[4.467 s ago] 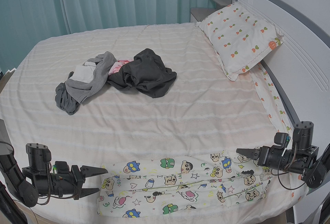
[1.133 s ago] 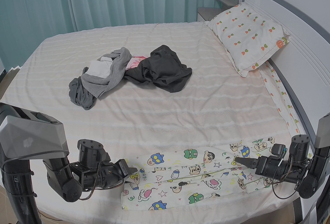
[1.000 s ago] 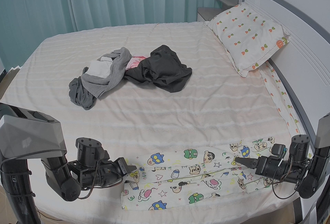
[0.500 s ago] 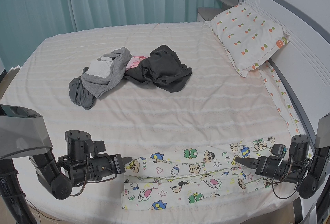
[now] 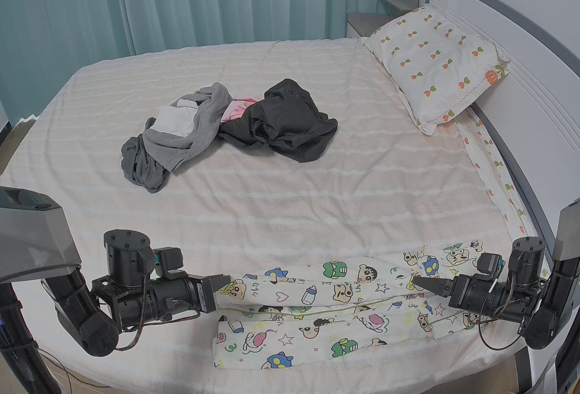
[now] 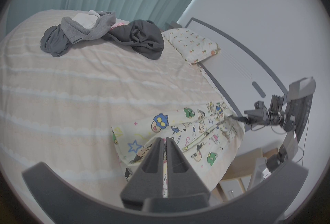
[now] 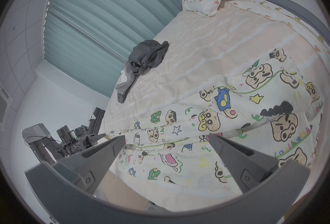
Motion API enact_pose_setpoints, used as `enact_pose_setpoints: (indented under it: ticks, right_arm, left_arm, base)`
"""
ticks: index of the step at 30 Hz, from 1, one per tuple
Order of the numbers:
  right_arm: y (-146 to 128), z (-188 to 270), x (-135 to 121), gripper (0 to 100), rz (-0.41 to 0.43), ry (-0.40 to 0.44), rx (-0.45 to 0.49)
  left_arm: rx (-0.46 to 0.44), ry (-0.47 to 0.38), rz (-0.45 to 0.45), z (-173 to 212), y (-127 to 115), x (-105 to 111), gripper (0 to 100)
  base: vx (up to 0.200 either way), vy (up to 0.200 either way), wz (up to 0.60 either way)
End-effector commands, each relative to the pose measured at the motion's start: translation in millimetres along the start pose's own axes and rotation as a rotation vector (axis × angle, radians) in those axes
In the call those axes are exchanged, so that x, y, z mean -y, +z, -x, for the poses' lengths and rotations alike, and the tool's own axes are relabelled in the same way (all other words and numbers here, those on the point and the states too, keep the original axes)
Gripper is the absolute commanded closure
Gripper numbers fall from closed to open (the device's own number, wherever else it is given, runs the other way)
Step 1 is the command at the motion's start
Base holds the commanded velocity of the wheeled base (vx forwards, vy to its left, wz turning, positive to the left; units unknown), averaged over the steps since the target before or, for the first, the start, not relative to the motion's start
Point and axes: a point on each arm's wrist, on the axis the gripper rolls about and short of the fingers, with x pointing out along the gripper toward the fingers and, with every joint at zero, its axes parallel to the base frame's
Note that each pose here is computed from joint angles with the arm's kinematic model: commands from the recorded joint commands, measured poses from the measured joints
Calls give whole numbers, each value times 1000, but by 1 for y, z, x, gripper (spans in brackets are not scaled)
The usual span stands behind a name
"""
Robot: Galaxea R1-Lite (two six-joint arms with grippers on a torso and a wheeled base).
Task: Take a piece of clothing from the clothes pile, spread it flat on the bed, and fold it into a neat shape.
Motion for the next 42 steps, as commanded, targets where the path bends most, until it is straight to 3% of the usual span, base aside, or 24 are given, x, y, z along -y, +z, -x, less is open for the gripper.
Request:
enact_pose_setpoints:
  ticks: [1, 20, 28, 33, 42]
  right_arm:
    - [-2, 3, 0, 0, -1, -1, -4]
    - [-3, 2, 1, 0, -1, -5, -9]
    - [-3, 2, 1, 0, -2, -6, -11]
    - [-3, 2, 1, 0, -2, -6, -11]
    - [-3, 2, 1, 0, -2, -6, -11]
  left_arm:
    - [-35, 0, -36, 6, -8, 2, 100]
    - [-213, 30, -258, 13, -47, -10, 100]
    - [-178, 37, -341, 8, -40, -10, 100]
    - [-145, 90, -402, 3, -34, -11, 100]
    - [-77, 149, -571, 2, -27, -8, 100]
  base:
    - [0, 0, 0]
    - [0, 0, 0]
    - [0, 0, 0]
    - [0, 0, 0]
    - [0, 0, 0]
